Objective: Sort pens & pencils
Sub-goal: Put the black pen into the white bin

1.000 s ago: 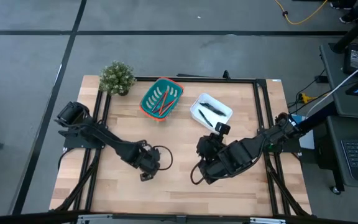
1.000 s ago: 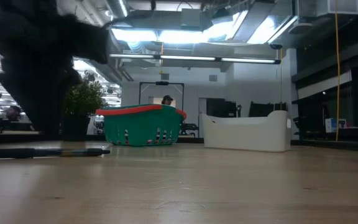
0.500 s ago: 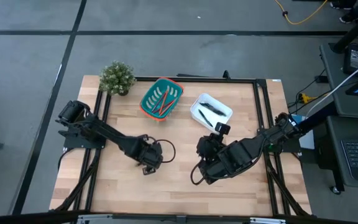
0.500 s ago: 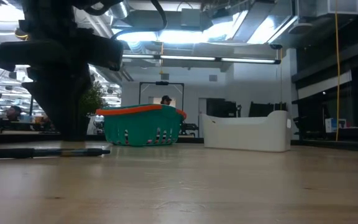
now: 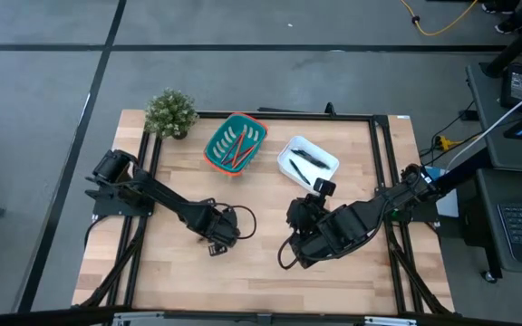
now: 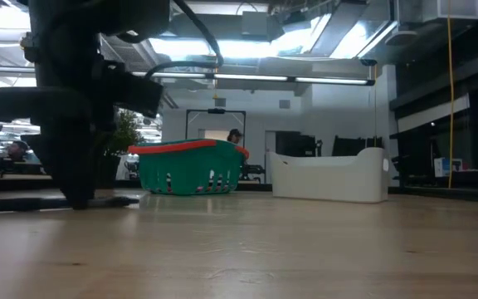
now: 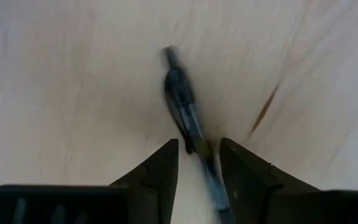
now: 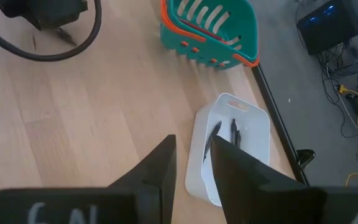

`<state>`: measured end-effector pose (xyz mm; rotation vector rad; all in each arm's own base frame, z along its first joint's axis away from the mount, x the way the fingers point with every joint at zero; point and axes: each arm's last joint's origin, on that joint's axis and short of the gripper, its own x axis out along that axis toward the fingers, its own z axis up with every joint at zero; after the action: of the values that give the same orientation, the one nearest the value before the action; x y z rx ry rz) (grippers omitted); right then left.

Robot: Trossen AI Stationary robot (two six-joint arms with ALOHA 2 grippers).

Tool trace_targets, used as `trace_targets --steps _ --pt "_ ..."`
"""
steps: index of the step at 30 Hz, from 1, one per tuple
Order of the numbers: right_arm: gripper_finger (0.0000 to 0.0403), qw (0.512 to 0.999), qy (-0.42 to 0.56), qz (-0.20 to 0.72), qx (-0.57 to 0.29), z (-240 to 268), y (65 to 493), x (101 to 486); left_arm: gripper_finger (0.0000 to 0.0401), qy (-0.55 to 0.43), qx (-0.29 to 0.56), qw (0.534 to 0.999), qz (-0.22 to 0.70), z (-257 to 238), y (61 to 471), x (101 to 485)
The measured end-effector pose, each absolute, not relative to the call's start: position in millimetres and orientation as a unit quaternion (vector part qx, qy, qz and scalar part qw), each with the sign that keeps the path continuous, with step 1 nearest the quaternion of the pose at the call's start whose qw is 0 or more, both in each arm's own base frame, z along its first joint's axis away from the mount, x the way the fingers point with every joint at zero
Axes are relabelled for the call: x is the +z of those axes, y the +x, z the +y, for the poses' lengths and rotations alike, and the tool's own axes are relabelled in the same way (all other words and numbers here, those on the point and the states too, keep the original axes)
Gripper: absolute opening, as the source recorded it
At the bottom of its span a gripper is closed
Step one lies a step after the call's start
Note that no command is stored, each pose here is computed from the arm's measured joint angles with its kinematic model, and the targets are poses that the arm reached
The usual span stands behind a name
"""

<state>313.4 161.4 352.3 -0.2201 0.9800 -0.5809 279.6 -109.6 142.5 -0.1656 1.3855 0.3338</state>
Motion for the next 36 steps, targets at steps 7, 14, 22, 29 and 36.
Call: trace_targets --steps 7,14,22,29,36 --pt "0.0101 0.836 -0.104 0.463 -0.274 161.4 313.4 352.3 0.0114 -0.092 0.159 0.746 0.640 -110.7 281.0 138.7" --pt "0.0101 0.836 -0.104 0.463 -0.275 161.4 313.4 352.3 0.0114 -0.115 0.164 0.739 0.643 -109.4 281.6 138.0" --pt "0.0101 0.835 -0.113 0.465 -0.271 161.3 313.5 352.3 0.0068 -0.122 0.161 0.739 0.643 -110.0 282.0 137.5" --pt "0.0101 0.836 -0.117 0.463 -0.272 161.2 313.5 352.4 0.0020 -0.115 0.162 0.743 0.639 -110.2 282.3 137.2" --pt "0.0101 0.839 -0.158 0.423 -0.303 158.9 314.6 355.2 0.0024 -0.109 0.168 0.748 0.633 -110.0 282.7 137.0"
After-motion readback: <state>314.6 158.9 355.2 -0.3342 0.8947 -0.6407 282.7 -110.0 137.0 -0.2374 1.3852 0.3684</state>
